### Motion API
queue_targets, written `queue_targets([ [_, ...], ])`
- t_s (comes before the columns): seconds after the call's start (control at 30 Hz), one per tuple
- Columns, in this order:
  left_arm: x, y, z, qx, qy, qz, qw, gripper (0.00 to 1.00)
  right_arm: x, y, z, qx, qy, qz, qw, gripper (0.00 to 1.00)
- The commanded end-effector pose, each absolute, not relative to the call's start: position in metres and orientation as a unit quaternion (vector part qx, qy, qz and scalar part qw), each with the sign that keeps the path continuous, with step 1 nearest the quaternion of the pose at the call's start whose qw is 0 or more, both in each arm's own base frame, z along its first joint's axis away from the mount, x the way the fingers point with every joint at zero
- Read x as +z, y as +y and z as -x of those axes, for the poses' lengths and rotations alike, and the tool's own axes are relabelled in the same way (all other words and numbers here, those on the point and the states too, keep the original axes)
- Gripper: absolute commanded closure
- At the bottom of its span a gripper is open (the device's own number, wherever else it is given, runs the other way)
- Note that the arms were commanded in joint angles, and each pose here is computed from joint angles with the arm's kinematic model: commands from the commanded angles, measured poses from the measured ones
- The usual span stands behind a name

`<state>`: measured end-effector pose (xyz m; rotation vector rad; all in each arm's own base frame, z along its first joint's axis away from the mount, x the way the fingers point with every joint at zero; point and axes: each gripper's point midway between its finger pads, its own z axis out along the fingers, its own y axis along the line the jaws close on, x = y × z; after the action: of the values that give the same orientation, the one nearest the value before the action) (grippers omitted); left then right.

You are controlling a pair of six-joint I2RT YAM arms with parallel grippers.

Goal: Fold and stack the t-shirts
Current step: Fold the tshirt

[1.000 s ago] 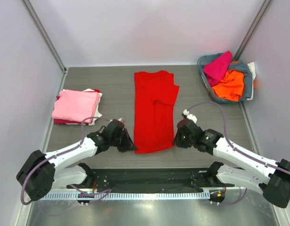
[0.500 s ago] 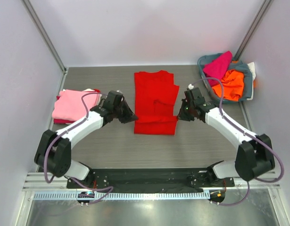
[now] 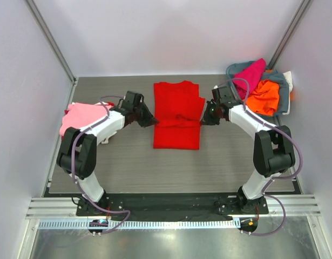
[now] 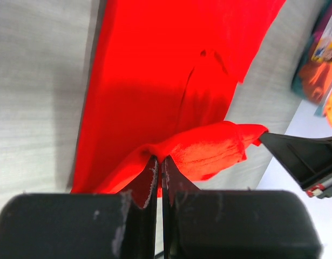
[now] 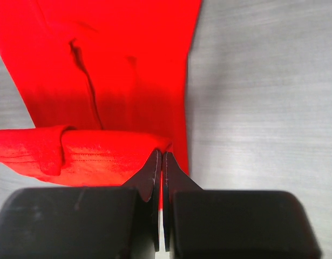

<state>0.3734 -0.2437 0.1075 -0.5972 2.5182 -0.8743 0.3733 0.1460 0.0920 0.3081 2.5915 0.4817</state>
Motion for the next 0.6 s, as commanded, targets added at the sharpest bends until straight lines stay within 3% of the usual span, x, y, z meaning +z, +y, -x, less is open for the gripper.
queue_targets([
  [0.0, 0.118, -0.240, -0.399, -0.323, 0.895, 0.212, 0.221, 1.00, 0.105, 0.147, -0.403, 0.188, 0.939, -0.102, 0.268, 0.99],
  [0.47, 0.099, -0.241, -0.458, -0.324, 0.895, 0.221, 0.210, 1.00, 0.094, 0.145, -0.459, 0.205, 0.935, -0.124, 0.263, 0.99],
  [0.53, 0.095, -0.239, -0.464, -0.323, 0.896, 0.225, 0.208, 0.95, 0.088, 0.145, -0.463, 0.206, 0.935, -0.129, 0.258, 0.94],
  [0.57, 0.094, -0.239, -0.465, -0.324, 0.895, 0.225, 0.207, 0.89, 0.088, 0.147, -0.466, 0.209, 0.935, -0.129, 0.257, 0.88],
])
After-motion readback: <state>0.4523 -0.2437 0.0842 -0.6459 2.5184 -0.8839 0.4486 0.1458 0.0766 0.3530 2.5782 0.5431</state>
